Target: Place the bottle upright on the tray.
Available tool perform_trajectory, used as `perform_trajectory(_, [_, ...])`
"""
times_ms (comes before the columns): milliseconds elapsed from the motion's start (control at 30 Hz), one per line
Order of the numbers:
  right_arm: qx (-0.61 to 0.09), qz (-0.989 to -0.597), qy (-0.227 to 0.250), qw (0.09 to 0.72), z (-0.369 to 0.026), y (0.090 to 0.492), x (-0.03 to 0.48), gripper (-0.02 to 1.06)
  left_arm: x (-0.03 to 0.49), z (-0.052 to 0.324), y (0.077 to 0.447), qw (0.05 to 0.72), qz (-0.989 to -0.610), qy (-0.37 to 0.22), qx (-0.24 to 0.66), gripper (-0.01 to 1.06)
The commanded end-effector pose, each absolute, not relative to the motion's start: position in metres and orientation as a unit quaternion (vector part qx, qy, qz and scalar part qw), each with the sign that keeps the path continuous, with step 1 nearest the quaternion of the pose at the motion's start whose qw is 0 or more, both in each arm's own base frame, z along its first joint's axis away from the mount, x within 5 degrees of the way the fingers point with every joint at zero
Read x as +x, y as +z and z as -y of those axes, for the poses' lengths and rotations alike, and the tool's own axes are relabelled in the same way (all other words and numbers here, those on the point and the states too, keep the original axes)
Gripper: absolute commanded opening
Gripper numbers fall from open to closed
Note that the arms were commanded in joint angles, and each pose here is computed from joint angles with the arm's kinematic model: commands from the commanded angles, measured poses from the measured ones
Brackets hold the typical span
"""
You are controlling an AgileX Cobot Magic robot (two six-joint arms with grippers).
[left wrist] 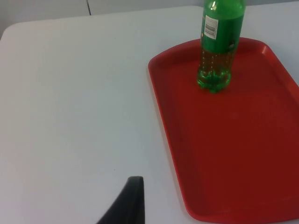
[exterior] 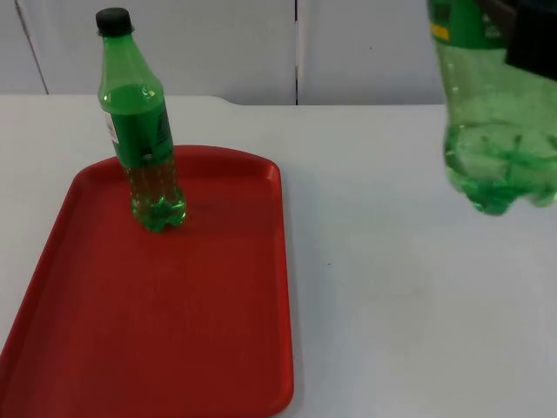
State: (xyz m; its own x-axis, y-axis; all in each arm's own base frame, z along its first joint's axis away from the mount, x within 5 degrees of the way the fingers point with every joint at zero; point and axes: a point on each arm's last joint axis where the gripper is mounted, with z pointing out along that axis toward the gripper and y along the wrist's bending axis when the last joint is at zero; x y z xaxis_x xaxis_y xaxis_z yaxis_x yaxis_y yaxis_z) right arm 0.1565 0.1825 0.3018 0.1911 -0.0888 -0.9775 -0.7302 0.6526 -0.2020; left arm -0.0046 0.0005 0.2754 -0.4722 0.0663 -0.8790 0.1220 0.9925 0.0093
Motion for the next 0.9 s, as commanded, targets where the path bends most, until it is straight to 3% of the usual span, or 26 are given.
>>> perform_trajectory(0, [-0.328, -0.575, 0.265, 0.701, -0.196, 0.292, 0.164, 0.00, -0.005, 0.000, 0.274, 0.512, -0.857, -0.031, 0.054, 1.05])
perform_trajectory(200, [-0.343, -0.574, 0.276, 0.690, -0.219, 0.260, 0.178, 0.00, -0.005, 0.000, 0.274, 0.512, -0.857, -0.031, 0.054, 1.05])
perform_trajectory(300, [-0.332, -0.615, 0.286, 0.655, -0.233, 0.236, 0.191, 0.00, -0.005, 0.000, 0.274, 0.512, -0.857, -0.031, 0.054, 1.05])
perform_trajectory(367, [-0.331, -0.611, 0.292, 0.657, -0.238, 0.231, 0.195, 0.00, -0.005, 0.000, 0.274, 0.512, -0.857, -0.031, 0.054, 1.05])
perform_trajectory(500, [-0.373, -0.500, 0.301, 0.721, -0.255, 0.220, 0.195, 0.00, -0.005, 0.000, 0.274, 0.512, -0.857, -0.031, 0.054, 1.05])
perform_trajectory(633, [-0.397, -0.506, 0.305, 0.703, -0.274, 0.198, 0.207, 0.00, -0.005, 0.000, 0.274, 0.512, -0.857, -0.031, 0.054, 1.05])
perform_trajectory(767, [-0.432, -0.487, 0.318, 0.689, -0.296, 0.182, 0.215, 0.00, -0.005, 0.000, 0.274, 0.512, -0.857, -0.031, 0.054, 1.05])
perform_trajectory(867, [-0.436, -0.476, 0.349, 0.680, -0.322, 0.172, 0.231, 0.00, -0.005, 0.000, 0.274, 0.512, -0.857, -0.031, 0.054, 1.05])
